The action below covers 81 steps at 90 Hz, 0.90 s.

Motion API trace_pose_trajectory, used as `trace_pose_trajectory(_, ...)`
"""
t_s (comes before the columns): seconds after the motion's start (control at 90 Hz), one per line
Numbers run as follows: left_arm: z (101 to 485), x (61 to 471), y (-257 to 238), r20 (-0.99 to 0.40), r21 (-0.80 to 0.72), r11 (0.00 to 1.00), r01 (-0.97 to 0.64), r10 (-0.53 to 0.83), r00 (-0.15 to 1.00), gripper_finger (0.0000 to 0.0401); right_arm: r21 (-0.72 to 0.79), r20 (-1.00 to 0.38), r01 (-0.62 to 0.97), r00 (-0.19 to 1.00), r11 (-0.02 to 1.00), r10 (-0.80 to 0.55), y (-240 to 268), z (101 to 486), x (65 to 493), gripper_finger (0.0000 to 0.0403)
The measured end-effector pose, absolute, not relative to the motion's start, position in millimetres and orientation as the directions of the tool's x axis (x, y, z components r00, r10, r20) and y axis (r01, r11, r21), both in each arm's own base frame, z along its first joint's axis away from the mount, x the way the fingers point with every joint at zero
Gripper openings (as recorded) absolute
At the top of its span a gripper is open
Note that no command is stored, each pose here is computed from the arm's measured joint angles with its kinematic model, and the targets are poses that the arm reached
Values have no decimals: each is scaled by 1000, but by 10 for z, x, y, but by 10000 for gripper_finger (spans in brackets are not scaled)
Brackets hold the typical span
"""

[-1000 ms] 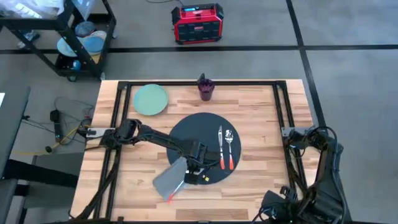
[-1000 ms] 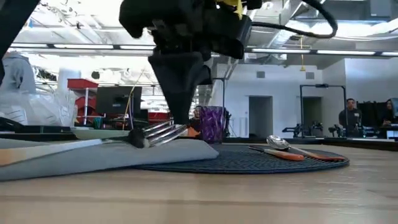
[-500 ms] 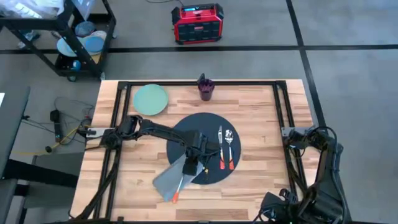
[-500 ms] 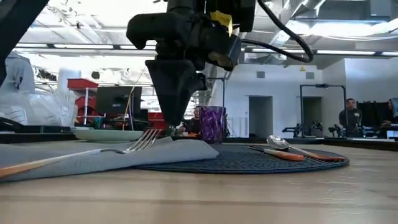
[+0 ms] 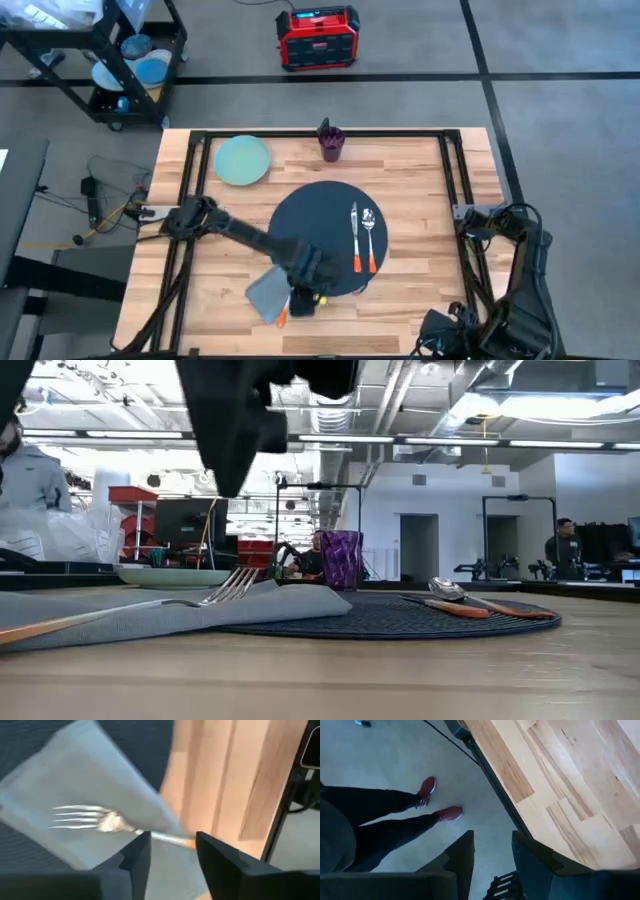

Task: Set table place
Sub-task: Put the orange fork on the table napkin

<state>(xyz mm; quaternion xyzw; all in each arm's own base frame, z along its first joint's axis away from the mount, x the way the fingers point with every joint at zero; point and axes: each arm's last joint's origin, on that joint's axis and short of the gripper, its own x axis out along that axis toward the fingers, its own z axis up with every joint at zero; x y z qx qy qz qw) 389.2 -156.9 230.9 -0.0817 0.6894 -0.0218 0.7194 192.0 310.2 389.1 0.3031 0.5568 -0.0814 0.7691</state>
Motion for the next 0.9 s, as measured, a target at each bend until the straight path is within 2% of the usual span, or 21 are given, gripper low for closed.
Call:
trace_pose_trajectory(0.133, 2293, 3923, -1649, -983, -153, 983, -99, -141, 117, 29, 334, -920, 446, 344, 830, 186, 3093, 3877, 1865, 119)
trace_pose_trajectory(0.189, 2263, 3893, -1736, -982, -155, 982, -108, -141, 124, 10, 330, -922, 441, 341, 834, 185, 3101, 3876, 1844, 119)
trace_pose_trajectory(0.367, 2117, 3755, -2012, -980, -181, 971, -154, -165, 109, 21, 330, -922, 429, 337, 841, 190, 3128, 3875, 1799, 119)
trace_pose_trajectory(0.6, 2088, 3667, -2274, -973, -155, 964, -216, -111, 205, 12, 359, -911, 411, 350, 838, 219, 3140, 3888, 1840, 119)
trace_pose_trajectory(0.711, 2069, 3584, -2493, -958, -154, 952, -265, -77, 278, 22, 365, -917, 386, 309, 847, 254, 3149, 3888, 1840, 119)
trace_pose_trajectory(0.789, 1995, 3539, -2661, -938, -205, 929, -308, -97, 332, 28, 367, -922, 389, 270, 845, 276, 3144, 3886, 1847, 119)
trace_pose_trajectory(0.9, 1792, 3399, -2827, -949, -212, 907, -364, -102, 300, 30, 372, -925, 395, 229, 840, 302, 3129, 3885, 1876, 119)
